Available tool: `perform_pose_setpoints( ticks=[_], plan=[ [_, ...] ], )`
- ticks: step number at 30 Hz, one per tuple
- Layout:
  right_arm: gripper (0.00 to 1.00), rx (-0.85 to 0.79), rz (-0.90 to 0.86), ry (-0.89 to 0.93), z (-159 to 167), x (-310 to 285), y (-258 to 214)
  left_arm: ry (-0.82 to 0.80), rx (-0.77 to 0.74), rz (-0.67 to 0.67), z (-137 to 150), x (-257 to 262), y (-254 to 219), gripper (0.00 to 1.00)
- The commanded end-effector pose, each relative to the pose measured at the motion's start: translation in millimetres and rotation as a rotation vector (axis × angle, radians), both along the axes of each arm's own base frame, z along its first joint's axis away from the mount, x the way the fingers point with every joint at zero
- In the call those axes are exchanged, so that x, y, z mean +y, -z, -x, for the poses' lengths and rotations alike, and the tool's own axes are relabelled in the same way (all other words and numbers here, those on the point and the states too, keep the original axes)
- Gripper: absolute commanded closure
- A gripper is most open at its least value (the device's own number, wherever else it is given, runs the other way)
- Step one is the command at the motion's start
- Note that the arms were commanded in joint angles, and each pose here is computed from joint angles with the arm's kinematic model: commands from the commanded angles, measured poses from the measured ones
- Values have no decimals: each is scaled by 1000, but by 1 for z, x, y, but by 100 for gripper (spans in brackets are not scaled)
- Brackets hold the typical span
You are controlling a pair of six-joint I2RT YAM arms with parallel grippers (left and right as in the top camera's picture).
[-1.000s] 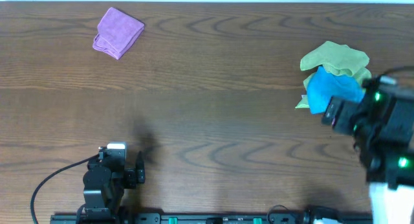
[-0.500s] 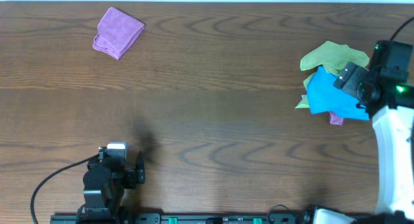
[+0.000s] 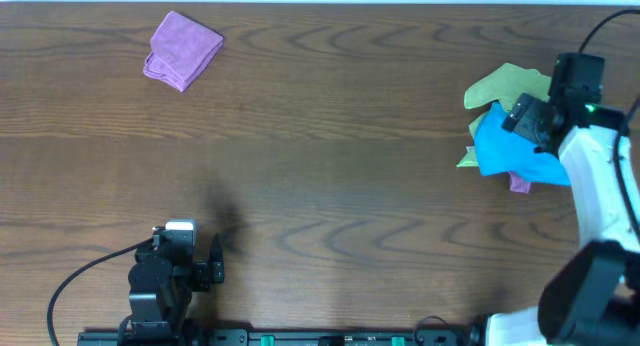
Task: Fold the cloth
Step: 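Reach the right gripper to the cloth pile and grasp the blue cloth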
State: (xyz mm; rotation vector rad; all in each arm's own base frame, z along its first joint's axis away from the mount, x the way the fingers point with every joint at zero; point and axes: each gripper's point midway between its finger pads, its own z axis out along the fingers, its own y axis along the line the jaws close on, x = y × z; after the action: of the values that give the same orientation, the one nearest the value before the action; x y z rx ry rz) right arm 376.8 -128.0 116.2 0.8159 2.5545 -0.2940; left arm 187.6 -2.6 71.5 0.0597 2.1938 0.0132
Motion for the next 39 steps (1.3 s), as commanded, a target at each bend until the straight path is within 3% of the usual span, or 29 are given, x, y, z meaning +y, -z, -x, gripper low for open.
perform_pose_setpoints(
  ticks=[1,5,10,13,15,16,25,32,39],
  plan=[
    [8,7,-25,16,-6,-1,10,2,9,-15,1,1,5,5],
    [12,35,-56,6,-9,2,27,2,9,-15,1,1,5,5],
    [27,70,-74,2,-10,4,46,2,10,-15,1,1,5,5],
    [53,71,-74,2,-11,3,47,2,9,-15,1,1,5,5],
    [89,61,-72,2,-13,3,45,2,9,-15,1,1,5,5],
    [98,56,-71,-1,-13,4,43,2,9,-15,1,1,5,5],
    [99,-76,-29,-118,-23,24,-15,2,9,-15,1,1,5,5],
    [99,-208,-15,-312,-13,86,-82,2,9,-15,1,1,5,5],
    [99,-222,-37,-533,13,168,-105,2,9,-15,1,1,5,5]
  ],
)
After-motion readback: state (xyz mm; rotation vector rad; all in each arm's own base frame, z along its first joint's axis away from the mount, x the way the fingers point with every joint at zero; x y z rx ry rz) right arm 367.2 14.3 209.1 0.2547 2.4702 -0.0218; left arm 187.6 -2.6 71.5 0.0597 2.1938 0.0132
